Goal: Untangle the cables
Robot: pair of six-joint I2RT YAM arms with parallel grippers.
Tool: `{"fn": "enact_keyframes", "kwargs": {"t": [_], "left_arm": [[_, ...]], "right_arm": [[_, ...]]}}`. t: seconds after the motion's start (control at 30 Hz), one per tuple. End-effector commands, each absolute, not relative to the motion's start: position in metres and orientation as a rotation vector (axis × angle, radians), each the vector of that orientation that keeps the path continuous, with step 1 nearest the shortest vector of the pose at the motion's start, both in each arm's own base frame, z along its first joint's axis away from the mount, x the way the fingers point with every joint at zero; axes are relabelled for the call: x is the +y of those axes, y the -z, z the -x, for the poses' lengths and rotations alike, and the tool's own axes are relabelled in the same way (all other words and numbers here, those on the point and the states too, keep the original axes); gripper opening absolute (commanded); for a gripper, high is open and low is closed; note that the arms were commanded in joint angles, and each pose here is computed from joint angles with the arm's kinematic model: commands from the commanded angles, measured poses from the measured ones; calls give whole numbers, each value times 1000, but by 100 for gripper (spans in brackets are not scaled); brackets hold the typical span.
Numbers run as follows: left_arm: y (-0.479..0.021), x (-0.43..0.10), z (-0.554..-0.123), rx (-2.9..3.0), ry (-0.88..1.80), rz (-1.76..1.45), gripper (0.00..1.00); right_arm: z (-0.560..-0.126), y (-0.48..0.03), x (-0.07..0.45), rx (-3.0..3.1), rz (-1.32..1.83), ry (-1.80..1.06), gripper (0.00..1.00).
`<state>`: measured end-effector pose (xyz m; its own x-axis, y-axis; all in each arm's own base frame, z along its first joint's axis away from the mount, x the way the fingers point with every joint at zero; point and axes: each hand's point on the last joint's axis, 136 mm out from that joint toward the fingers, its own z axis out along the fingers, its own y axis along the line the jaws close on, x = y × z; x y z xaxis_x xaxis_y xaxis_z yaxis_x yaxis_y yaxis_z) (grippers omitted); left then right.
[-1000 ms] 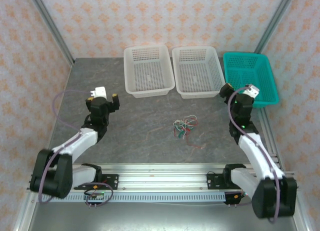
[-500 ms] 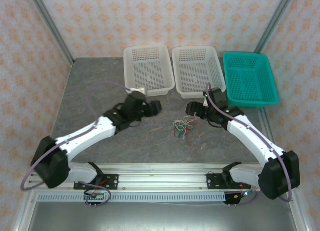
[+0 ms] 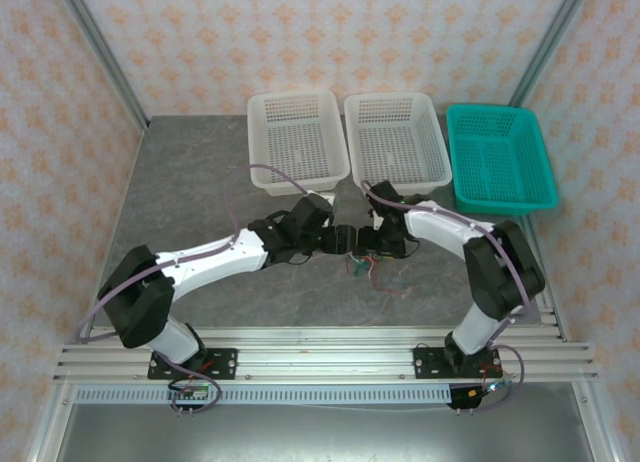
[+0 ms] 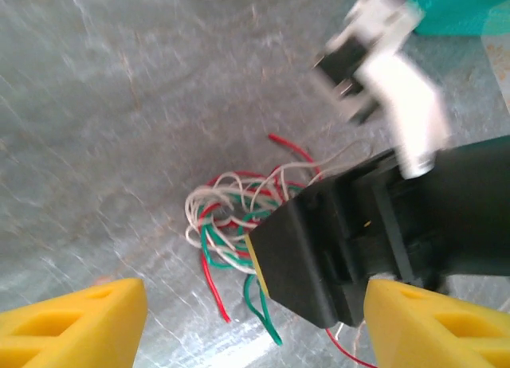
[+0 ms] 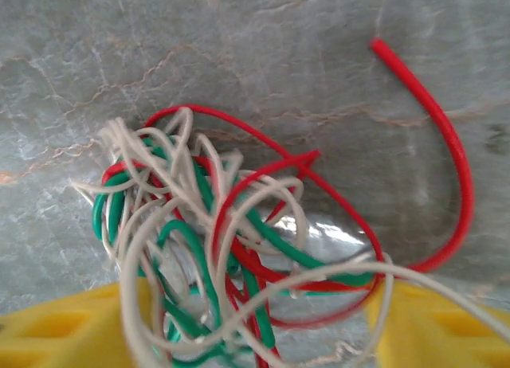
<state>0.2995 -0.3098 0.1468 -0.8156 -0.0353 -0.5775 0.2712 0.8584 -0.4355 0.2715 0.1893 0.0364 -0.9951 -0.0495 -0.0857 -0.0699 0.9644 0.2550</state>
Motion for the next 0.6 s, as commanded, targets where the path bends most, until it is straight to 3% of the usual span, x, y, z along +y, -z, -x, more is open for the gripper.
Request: {"fn": "enact_keyframes", "kwargs": {"t": [0.0,0.1,0.13,0.23,0.37,0.57], "left_arm": [[-160,-288,-305,2404,534,-209,74],[-162,-290,-301,2392,576,-210,74],[-162,-290,-300,2386,588,-220,75],[-161,-287,-296,2388,535,-329,77],[-166,-277,-294,2365,417,-561,78],[-188,-279,-301,2304,764,-534,80]], "right_arm": [[-281,-27,182,3028,138,-206,45],[-283,-25,179,3014,123,-183,4],[-282,-29,182,3003,122,-224,0],[-280,-50,196,2941,134,-398,0],[-286,-91,214,2818,-4,-836,0],[-295,-155,233,2650,19,-1256,0]]}}
